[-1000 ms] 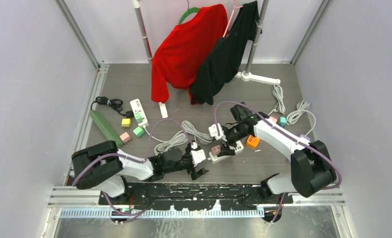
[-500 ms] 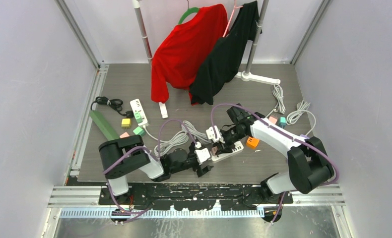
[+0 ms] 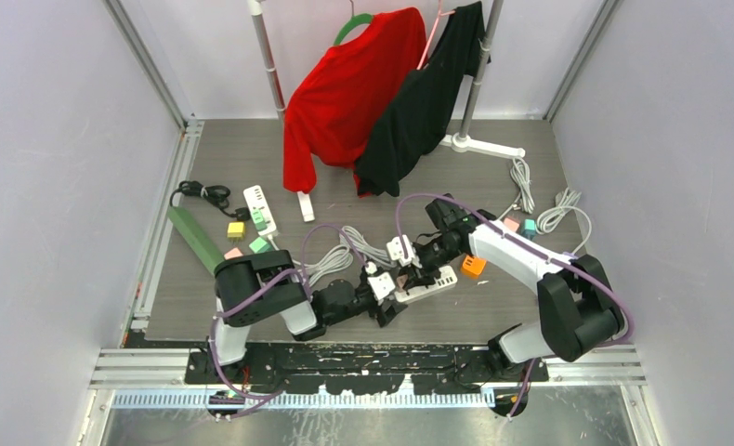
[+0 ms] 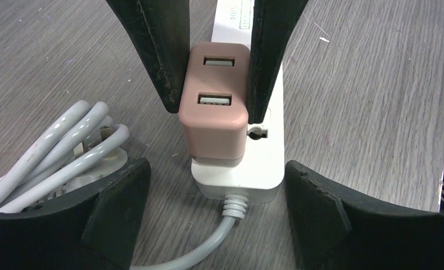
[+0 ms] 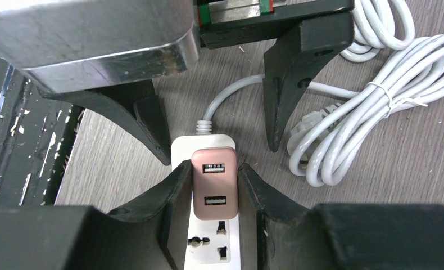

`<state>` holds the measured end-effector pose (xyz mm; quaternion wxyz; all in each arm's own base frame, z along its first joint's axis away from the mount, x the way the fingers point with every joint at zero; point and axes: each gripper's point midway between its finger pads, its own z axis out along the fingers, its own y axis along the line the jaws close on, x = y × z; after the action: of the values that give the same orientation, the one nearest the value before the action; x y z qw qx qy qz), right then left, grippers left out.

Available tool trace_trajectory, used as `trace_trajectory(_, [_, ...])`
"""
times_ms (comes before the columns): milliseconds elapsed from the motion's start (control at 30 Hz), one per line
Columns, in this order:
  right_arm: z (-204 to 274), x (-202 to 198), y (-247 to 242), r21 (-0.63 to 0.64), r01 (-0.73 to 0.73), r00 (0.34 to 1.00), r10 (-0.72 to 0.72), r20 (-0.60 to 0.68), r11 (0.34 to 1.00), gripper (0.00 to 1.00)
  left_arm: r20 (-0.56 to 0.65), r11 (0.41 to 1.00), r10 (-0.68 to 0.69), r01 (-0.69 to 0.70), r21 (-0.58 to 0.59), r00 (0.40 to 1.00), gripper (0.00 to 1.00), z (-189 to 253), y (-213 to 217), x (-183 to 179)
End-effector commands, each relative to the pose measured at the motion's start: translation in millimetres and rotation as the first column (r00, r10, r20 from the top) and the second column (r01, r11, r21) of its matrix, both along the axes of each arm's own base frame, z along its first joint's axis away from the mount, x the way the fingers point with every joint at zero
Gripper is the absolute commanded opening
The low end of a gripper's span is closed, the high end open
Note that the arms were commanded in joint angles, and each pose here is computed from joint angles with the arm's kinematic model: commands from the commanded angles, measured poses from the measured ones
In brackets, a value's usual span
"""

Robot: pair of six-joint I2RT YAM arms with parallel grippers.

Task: Pull the plug off the socket
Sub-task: Remove the plug from the socket.

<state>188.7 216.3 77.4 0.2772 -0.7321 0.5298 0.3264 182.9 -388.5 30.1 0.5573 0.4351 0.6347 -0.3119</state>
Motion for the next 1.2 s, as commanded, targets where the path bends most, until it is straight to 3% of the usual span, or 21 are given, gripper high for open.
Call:
trace_trajectory(0, [3,1,3,0.012,-0.009,1.000,0.009,-0.015,1.000,0.26,0.024,0.994,0.026,-0.023,-0.107,0.999,0.84,25,-11,7])
trace_trajectory(333, [1,8,0,-0.005,0.022,0.999,-0.022,-0.031,1.000,0.18,0.011,0.996,0.015,-0.014,-0.093,1.000,0.51,16,-12,7])
trace_trajectory(533, [6,11,-14,-0.014,0.024,0.999,-0.025,-0.034,1.000,0.09,-0.003,0.997,0.009,-0.009,-0.076,1.000,0.16,10,-3,7])
trace_trajectory(667, [0,0,-18,-0.007,-0.017,0.998,0.017,-0.056,1.000,0.02,-0.010,0.998,0.006,-0.006,-0.066,1.000,0.00,7,3,8])
trace_trajectory(933, [6,4,15,0.019,0.044,0.997,-0.043,-0.067,0.999,0.01,-0.026,0.999,-0.003,0.001,-0.052,1.000,0.00,1,3,7])
trace_trajectory(1167, [4,38,-7,-0.056,0.183,0.983,-0.183,0.007,0.981,0.01,-0.042,0.999,0.001,-0.002,-0.037,0.999,0.00,-6,8,6])
